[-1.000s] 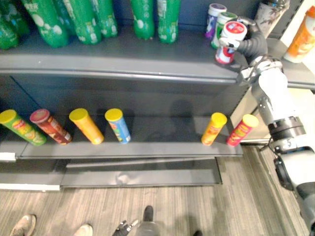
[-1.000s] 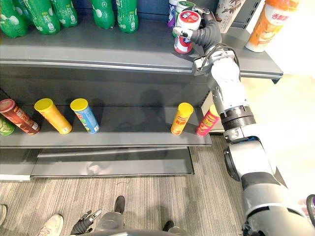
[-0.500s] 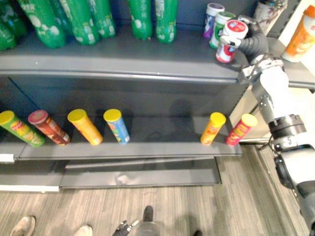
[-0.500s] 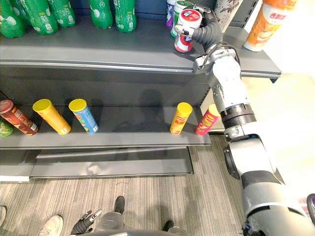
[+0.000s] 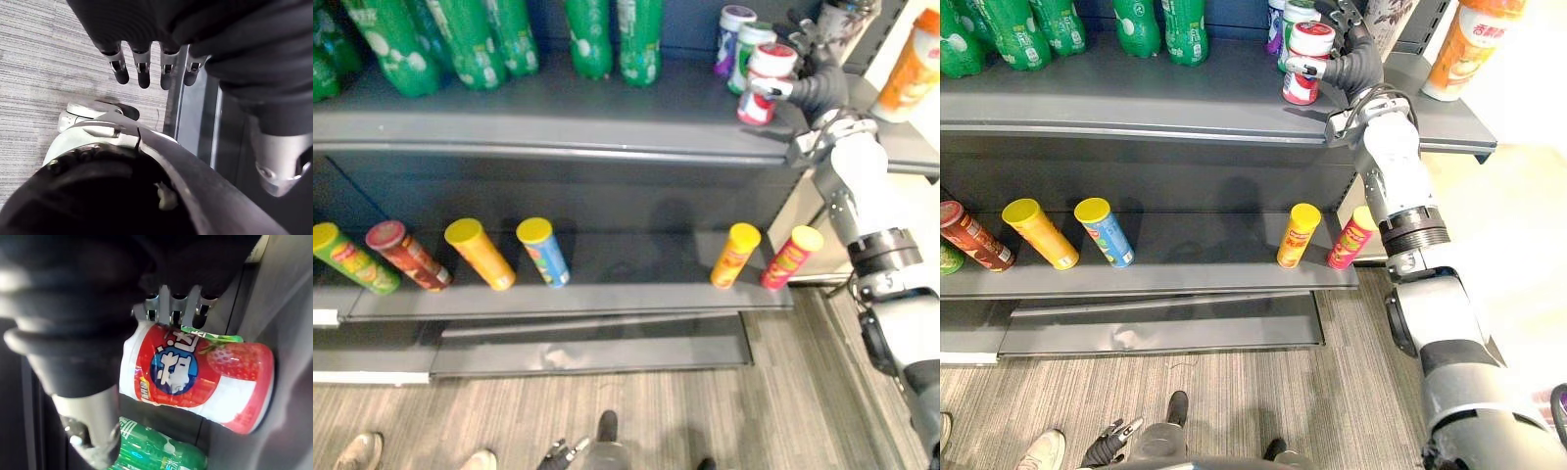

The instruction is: Put the gum and the chips on the shelf.

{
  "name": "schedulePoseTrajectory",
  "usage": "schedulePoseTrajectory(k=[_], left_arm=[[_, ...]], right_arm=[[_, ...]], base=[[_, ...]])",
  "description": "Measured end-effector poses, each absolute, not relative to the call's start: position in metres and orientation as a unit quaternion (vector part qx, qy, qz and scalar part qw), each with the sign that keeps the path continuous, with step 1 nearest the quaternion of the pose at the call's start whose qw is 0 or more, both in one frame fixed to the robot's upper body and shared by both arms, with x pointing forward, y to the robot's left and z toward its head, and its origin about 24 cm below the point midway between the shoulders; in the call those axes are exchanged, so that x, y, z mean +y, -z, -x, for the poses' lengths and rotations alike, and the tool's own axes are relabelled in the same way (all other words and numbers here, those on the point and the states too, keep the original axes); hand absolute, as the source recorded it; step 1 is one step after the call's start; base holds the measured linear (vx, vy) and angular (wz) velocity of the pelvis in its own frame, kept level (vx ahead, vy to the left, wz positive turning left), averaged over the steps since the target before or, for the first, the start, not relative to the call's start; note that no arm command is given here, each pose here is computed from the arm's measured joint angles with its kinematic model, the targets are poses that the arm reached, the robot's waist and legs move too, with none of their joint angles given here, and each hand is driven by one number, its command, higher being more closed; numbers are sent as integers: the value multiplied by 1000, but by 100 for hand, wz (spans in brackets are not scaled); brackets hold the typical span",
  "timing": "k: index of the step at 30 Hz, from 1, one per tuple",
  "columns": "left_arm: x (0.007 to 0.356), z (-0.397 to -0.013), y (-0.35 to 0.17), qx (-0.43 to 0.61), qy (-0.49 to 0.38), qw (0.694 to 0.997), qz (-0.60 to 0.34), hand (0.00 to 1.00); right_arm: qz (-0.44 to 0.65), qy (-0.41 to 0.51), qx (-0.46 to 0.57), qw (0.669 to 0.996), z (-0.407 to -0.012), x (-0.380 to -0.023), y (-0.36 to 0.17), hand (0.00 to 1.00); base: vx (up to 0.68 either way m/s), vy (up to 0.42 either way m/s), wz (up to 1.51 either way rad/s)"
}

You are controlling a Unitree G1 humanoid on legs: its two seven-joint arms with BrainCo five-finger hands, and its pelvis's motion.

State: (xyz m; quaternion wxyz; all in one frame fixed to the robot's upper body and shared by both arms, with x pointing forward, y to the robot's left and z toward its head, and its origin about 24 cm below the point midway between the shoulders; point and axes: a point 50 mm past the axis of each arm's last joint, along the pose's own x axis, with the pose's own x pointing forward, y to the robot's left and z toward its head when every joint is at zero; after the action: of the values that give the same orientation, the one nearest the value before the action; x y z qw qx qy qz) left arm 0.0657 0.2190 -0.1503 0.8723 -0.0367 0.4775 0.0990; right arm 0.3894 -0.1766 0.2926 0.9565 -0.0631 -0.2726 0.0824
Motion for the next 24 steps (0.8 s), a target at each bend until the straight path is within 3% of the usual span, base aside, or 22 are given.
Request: schedulePoseTrajectory(k=[24], left_arm=[[218, -66, 150, 478, -98, 872, 37, 0]], right_arm=[[60, -61, -263, 961, -385, -176, -288, 0]], base=[[4, -3, -2]])
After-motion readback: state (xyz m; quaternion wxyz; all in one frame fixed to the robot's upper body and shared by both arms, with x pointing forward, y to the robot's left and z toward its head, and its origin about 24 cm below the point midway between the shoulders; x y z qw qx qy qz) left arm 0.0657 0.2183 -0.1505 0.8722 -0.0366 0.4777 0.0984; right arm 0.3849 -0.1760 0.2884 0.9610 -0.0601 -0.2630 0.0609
